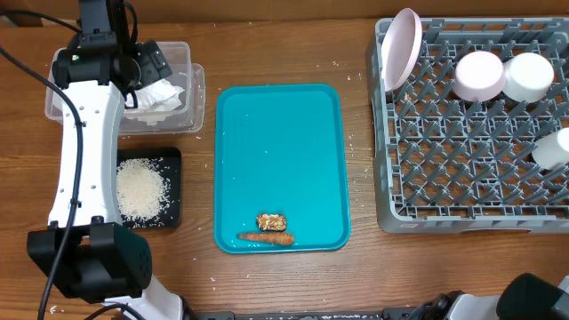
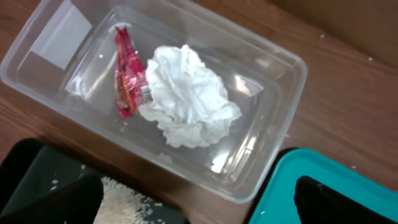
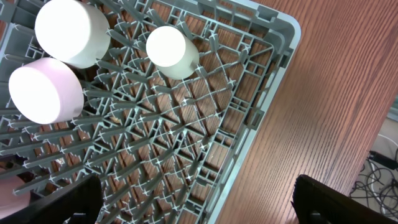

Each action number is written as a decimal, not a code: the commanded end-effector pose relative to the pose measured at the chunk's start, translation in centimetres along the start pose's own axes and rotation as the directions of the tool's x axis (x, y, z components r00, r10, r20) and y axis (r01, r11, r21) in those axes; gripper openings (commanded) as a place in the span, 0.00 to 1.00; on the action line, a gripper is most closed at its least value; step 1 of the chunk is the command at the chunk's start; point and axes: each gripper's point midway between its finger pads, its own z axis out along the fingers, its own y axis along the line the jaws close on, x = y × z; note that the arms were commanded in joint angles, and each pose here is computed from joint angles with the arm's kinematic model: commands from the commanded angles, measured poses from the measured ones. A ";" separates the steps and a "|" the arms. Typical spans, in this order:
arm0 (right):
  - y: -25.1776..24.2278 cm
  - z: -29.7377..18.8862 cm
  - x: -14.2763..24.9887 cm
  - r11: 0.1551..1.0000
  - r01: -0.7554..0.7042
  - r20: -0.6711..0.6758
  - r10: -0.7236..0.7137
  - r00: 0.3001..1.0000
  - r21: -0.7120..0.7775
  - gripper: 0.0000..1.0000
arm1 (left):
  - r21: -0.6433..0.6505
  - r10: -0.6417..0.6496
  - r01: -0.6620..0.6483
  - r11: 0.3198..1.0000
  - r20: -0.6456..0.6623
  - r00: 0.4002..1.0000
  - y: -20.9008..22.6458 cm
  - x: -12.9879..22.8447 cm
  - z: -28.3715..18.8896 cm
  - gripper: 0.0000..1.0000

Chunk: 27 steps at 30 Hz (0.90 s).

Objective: Sort waste into correct bins and load items into the dishwasher
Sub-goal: 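Swing the left gripper over the teal tray above the snack piece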

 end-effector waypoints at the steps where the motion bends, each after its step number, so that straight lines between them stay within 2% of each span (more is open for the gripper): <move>1: 0.0 -0.2 -0.1 1.000 0.002 0.009 -0.002 1.000 -0.002 1.00 | 0.161 -0.046 0.055 0.985 -0.059 0.997 -2.8 0.9 -0.8 1.00; 2: 0.0 -0.2 -0.1 1.000 0.002 0.009 -0.002 1.000 -0.002 1.00 | 0.275 -0.026 0.069 0.959 -0.157 0.987 -4.7 2.8 -1.4 1.00; 5: 0.0 -0.2 -0.1 1.000 0.002 0.009 -0.002 1.000 -0.002 1.00 | 0.411 0.029 0.110 0.905 -0.317 0.948 -7.0 6.1 -3.0 1.00; 10: 0.0 -0.2 -0.1 1.000 0.002 0.009 -0.002 1.000 -0.002 1.00 | 0.463 0.254 -0.048 0.885 -0.395 0.883 -8.0 11.0 -4.5 1.00; 17: 0.0 -0.2 -0.1 1.000 0.002 0.009 -0.002 1.000 -0.002 1.00 | 0.407 0.433 -0.249 0.879 -0.462 0.774 -10.0 17.5 -6.7 1.00; 23: 0.0 -0.2 -0.1 1.000 0.002 0.009 -0.002 1.000 -0.002 1.00 | 0.236 0.465 -0.401 0.885 -0.457 0.759 -11.1 21.1 -8.3 1.00; 27: 0.0 -0.2 -0.1 1.000 0.002 0.009 -0.002 1.000 -0.002 1.00 | 0.219 0.512 -0.467 0.857 -0.476 0.715 -11.6 23.9 -10.0 1.00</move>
